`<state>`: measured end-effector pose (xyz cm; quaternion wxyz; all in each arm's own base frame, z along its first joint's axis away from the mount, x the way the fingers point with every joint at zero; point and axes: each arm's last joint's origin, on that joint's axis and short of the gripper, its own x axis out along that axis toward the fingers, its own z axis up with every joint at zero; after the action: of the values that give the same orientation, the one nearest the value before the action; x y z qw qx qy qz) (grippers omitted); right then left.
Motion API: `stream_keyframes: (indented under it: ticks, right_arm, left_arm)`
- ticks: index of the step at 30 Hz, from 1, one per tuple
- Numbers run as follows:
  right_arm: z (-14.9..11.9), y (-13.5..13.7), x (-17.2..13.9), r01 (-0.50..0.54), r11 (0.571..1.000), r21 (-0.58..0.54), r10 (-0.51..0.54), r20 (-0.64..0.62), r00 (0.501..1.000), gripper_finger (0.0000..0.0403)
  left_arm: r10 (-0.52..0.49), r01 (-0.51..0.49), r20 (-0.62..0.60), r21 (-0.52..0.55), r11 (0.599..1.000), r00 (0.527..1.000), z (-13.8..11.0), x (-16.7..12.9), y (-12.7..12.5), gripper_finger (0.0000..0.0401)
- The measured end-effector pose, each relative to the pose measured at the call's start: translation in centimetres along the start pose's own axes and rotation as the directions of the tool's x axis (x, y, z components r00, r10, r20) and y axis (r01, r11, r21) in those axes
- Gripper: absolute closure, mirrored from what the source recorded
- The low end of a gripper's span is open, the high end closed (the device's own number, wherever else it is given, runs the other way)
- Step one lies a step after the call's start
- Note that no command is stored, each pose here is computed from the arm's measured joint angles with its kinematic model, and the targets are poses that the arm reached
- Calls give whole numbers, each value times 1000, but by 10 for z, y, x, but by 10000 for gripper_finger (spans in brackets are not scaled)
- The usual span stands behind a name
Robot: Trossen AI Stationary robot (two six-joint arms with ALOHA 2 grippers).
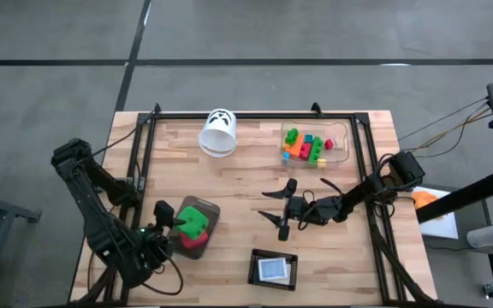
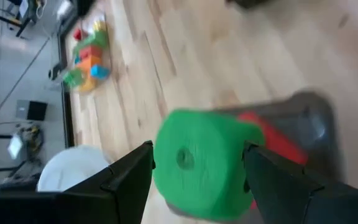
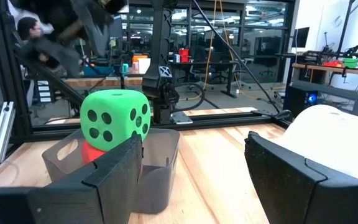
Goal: Pick & Place Toys
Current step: Return to Home Position
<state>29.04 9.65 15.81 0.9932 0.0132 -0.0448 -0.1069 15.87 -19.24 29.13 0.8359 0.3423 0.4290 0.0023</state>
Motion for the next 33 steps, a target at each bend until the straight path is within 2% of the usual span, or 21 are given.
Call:
stream_keyframes:
  ticks: [7,14,17,19,21,24,27,33]
  right_arm:
    - [0,1,0,-38,999,-3,38,5,999,127]
    - [5,2,0,-60,998,19,59,52,997,127]
    - [9,2,-1,-61,998,9,60,87,994,127]
    - [13,4,-3,-65,998,-7,65,110,992,127]
    - [18,6,-5,-73,997,-23,75,126,989,127]
    - [25,13,-11,-96,991,-94,106,110,988,127]
    - [33,19,-18,-130,983,-130,139,64,988,127]
    - [75,18,-42,-205,972,-116,207,11,978,127]
  left_arm:
    - [-37,49,114,-102,994,993,24,-28,19,154]
    - [-42,62,125,-156,986,991,25,-29,22,154]
    - [-24,66,201,-208,976,979,24,-35,32,154]
    - [-42,107,280,-219,970,959,21,-41,39,154]
    - [-113,195,373,-191,962,921,13,-46,45,154]
    - [-217,326,532,-120,938,818,-6,-51,53,154]
    - [-247,378,633,-78,922,734,-33,-48,58,154]
    - [-203,393,681,-136,909,704,-94,-28,62,154]
